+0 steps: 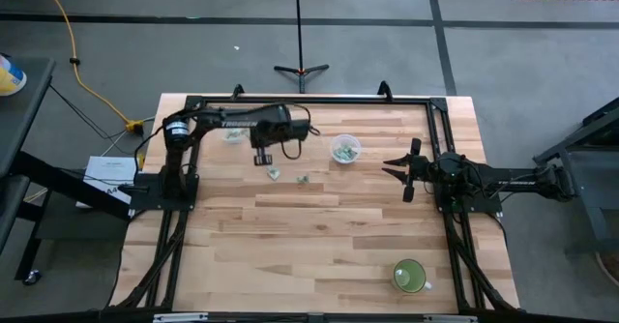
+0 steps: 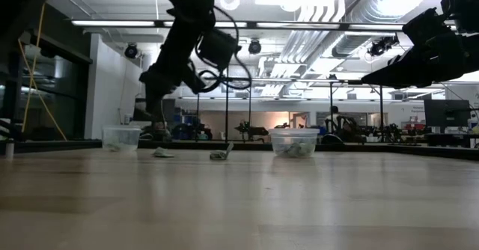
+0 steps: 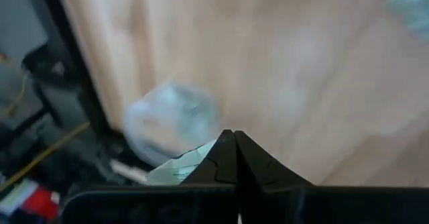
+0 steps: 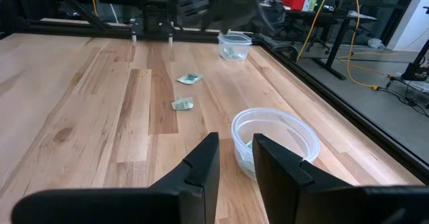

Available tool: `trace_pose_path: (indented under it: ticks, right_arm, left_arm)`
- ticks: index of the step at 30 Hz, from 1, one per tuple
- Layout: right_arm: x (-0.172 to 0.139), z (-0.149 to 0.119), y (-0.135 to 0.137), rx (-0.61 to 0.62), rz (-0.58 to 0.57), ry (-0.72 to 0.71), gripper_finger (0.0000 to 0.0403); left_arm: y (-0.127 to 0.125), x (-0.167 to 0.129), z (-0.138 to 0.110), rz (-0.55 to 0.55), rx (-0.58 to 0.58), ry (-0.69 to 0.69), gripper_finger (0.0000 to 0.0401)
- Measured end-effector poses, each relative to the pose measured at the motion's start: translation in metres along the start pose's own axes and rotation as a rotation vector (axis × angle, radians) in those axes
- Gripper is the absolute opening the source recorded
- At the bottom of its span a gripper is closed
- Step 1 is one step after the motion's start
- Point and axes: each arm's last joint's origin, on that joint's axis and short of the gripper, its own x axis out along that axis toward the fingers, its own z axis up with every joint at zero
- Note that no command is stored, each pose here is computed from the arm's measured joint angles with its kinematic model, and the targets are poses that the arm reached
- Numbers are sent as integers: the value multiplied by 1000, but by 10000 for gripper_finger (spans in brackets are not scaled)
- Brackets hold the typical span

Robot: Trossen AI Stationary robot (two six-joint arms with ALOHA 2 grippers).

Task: Pick and place Stevia / Truvia into bins
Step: Put the stevia packet into the top transparent container

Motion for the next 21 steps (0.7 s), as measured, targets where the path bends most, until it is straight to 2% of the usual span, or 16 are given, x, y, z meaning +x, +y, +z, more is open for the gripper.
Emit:
trace_pose_path:
  ticks: [3,12,15,21]
  right_arm:
    - [0,0,0,0,0,0,83]
    - [0,0,0,0,0,1,83]
    - [0,0,0,0,1,1,83]
    - [0,0,0,0,1,1,83]
  left_arm:
    - [19,8,-5,1,-45,39,27]
    - [74,38,-15,-127,-240,62,23]
    - [79,42,-16,-200,-264,45,28]
    - [76,41,-18,-229,-242,70,29]
